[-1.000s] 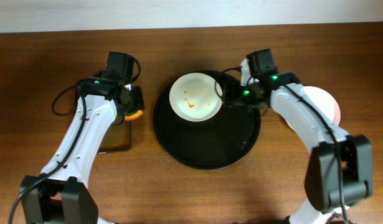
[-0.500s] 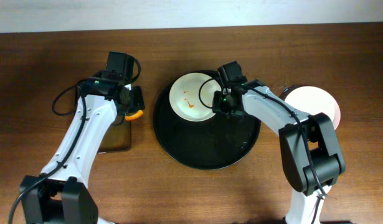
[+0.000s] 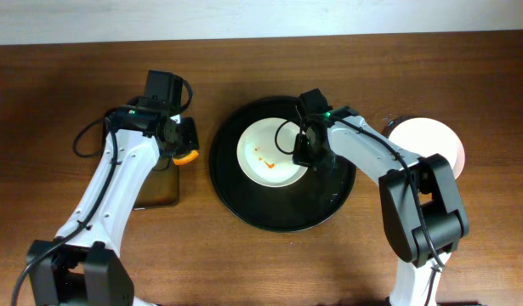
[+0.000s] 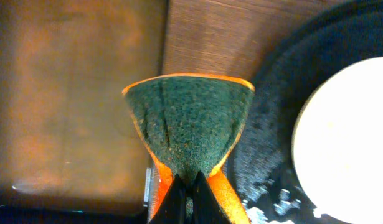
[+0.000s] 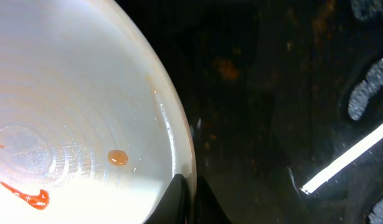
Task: Clean dirty plates on tray and stack at the side
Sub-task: 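Grasp the rim of the last white plate with the right gripper, then scrub the last plate with the sponge in the left gripper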
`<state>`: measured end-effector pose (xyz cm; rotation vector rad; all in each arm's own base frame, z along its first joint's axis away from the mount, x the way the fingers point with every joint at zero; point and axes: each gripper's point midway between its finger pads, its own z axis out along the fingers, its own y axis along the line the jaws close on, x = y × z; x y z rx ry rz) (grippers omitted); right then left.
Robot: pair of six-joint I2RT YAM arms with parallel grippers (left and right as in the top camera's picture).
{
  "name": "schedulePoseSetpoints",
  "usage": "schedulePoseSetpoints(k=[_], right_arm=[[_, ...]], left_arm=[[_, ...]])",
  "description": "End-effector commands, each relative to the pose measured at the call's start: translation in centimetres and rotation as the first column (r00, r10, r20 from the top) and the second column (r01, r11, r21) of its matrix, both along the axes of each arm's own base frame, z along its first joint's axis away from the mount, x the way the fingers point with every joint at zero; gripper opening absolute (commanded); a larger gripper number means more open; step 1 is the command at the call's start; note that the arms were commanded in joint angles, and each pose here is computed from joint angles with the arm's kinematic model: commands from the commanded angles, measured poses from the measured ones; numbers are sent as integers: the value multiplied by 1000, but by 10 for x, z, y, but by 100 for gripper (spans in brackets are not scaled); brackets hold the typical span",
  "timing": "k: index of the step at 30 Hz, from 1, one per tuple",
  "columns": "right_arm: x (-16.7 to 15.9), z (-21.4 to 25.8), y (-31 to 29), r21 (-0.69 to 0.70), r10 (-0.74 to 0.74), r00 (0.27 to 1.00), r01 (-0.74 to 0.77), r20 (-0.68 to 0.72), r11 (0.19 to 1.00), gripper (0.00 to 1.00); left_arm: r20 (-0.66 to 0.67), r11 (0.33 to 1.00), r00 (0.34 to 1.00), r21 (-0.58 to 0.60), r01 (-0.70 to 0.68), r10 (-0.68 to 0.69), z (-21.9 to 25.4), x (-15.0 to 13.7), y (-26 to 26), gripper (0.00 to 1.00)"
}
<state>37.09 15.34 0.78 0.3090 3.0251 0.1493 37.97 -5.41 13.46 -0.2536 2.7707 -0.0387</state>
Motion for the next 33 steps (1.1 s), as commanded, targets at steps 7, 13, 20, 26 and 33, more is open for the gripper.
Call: schedulePoseSetpoints(k=[7, 13, 20, 26, 33], right_arm=[[-25, -15, -23, -122, 16, 996, -27, -89, 992, 4], [-26, -15, -24, -124, 15, 995, -27, -94, 992, 4], [-27, -15, -24, -125, 16, 995, -28, -96, 992, 4], [-27, -15, -24, -125, 15, 995, -27, -96, 992, 4], [-27, -15, -24, -125, 15, 995, -27, -95, 992, 4]], left_arm=[[41, 915, 959, -289, 281, -282, -11, 5, -109, 0], [56, 830, 903, -375, 414, -425, -37, 2, -163, 0], [66, 685, 856, -569, 455, -513, -57, -7, -207, 0], [19, 680, 851, -592, 433, -525, -79, -12, -211, 0], [-45, 685, 852, -618, 386, -521, -94, -23, -222, 0]])
